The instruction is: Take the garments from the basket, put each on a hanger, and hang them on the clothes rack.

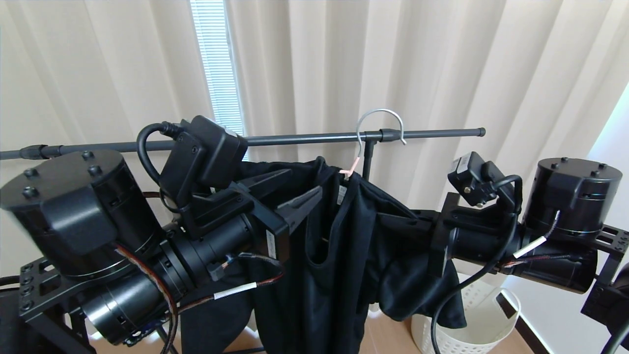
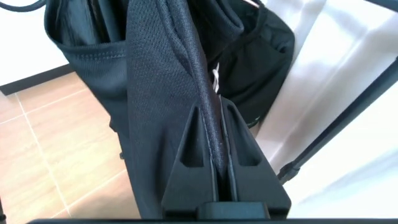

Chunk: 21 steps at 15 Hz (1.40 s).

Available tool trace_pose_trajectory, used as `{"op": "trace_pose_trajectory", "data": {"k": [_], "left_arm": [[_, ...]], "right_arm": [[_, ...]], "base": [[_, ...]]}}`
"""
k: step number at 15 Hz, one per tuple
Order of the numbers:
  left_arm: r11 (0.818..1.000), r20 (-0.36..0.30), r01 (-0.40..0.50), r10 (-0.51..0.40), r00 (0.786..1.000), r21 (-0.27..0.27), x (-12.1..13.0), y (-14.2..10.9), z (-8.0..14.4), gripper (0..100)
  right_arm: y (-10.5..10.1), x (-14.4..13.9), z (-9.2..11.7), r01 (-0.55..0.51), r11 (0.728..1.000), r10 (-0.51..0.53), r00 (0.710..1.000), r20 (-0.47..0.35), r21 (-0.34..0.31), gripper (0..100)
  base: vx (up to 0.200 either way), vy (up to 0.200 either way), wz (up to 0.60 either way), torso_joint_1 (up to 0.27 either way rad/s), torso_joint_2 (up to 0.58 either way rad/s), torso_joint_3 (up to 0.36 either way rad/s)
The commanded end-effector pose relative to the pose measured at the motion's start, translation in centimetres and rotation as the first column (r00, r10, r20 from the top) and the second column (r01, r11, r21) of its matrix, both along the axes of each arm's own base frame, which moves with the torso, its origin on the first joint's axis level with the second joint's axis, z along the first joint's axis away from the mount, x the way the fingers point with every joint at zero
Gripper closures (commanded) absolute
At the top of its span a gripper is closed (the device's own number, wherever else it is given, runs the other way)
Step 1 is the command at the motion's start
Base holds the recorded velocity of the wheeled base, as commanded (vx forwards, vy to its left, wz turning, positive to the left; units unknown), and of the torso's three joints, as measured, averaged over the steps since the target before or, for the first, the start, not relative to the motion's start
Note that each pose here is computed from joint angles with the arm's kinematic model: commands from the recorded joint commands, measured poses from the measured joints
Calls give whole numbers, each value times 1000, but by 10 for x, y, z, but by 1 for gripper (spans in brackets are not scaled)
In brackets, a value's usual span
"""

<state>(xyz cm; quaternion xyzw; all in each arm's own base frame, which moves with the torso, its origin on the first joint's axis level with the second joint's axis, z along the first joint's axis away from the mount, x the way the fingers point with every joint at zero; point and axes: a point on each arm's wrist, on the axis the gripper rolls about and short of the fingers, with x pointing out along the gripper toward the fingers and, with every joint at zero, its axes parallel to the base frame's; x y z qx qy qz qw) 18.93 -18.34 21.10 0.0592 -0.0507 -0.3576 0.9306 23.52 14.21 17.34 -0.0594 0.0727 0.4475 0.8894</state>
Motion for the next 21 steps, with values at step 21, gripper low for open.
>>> {"op": "trace_pose_trajectory", "data": {"k": [21], "left_arm": [[995, -375, 45, -74, 924, -85, 20, 120, -66, 0]], "right_arm": [[-62, 12, -12, -147, 985, 156, 982, 110, -85, 100]], "base": [[0, 0, 0, 0, 0, 0]]}}
